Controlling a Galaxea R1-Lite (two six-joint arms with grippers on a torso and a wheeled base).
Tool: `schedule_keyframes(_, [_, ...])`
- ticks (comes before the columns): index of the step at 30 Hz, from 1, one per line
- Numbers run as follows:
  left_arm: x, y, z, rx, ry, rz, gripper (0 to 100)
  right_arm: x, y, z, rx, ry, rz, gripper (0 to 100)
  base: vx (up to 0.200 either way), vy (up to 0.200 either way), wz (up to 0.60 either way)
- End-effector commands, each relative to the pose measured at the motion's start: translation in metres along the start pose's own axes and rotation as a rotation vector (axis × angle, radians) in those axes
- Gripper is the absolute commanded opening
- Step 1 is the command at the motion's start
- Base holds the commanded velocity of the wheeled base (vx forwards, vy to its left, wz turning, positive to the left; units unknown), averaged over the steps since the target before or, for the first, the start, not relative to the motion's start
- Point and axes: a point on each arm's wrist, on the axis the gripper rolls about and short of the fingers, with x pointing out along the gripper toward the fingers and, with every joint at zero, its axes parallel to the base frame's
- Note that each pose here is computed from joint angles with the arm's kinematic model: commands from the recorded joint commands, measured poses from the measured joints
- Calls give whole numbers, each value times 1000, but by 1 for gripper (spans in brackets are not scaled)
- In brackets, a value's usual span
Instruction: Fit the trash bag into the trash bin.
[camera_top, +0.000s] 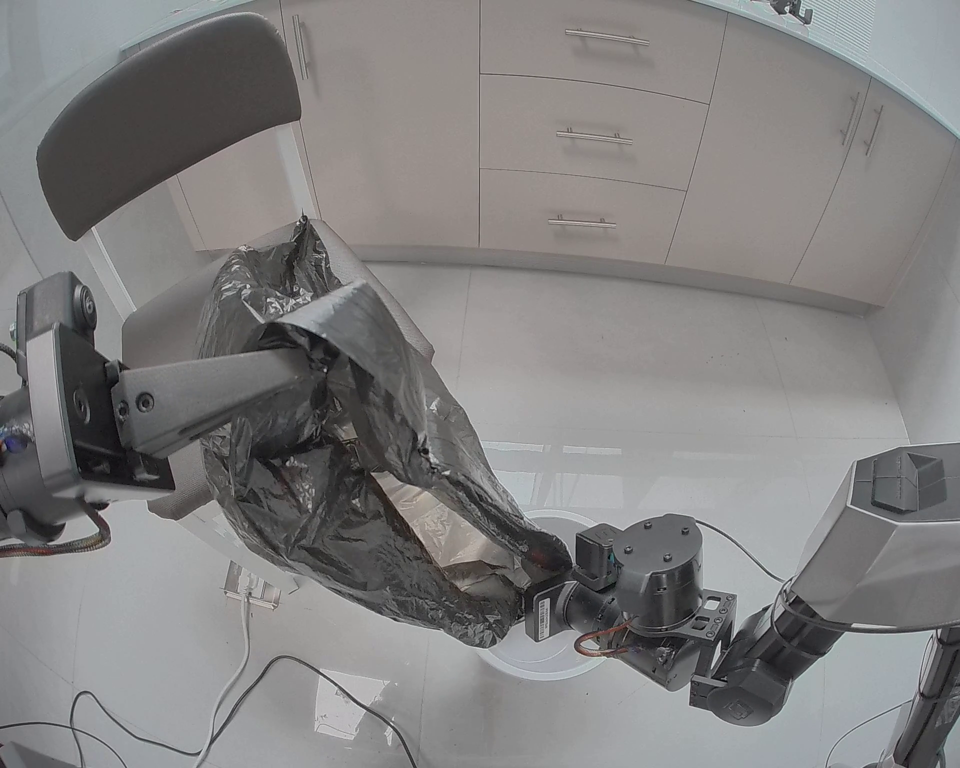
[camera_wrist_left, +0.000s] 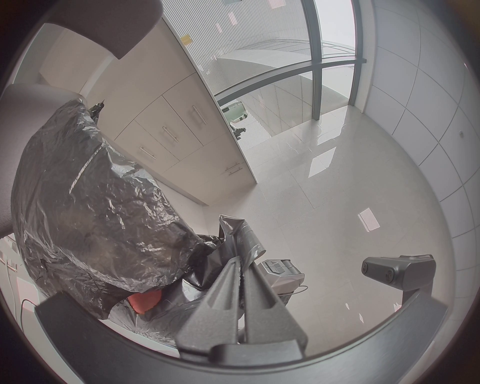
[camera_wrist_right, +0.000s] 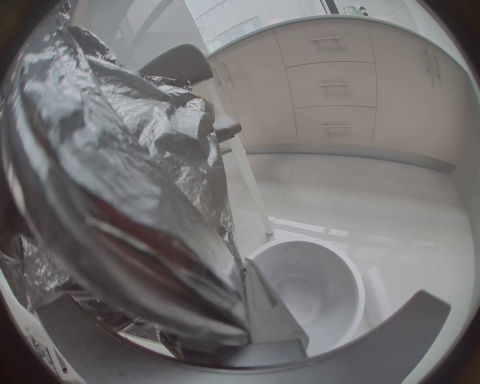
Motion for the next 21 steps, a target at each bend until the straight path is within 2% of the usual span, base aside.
schedule_keyframes(1, [0, 2, -2, -8, 6, 8, 0, -16, -3, 8, -1, -11, 0, 0, 0, 0, 0])
schedule_keyframes(6, [0, 4, -5, -13, 15, 11, 0, -39, -11, 12, -36, 1, -1, 0, 0, 0, 0])
schedule_keyframes(10, [7, 9, -21, -48, 92, 0, 0, -68, -27, 22, -78, 4, -15, 0, 0, 0, 0])
schedule_keyframes(13, [12, 12, -26, -62, 120, 3, 0, -81, -33, 28, -89, 58, 23, 0, 0, 0, 0])
schedule_keyframes(14, [16, 15, -28, -75, 139, 9, 0, -91, -38, 32, -90, 134, 55, 0, 0, 0, 0])
schedule_keyframes(17, [24, 21, -34, -98, 176, 22, 0, -105, -43, 50, -64, 225, 97, 0, 0, 0, 0])
schedule_keyframes(21, [33, 34, -44, -137, 229, 59, 0, -127, -46, 81, 13, 265, 150, 0, 0, 0, 0])
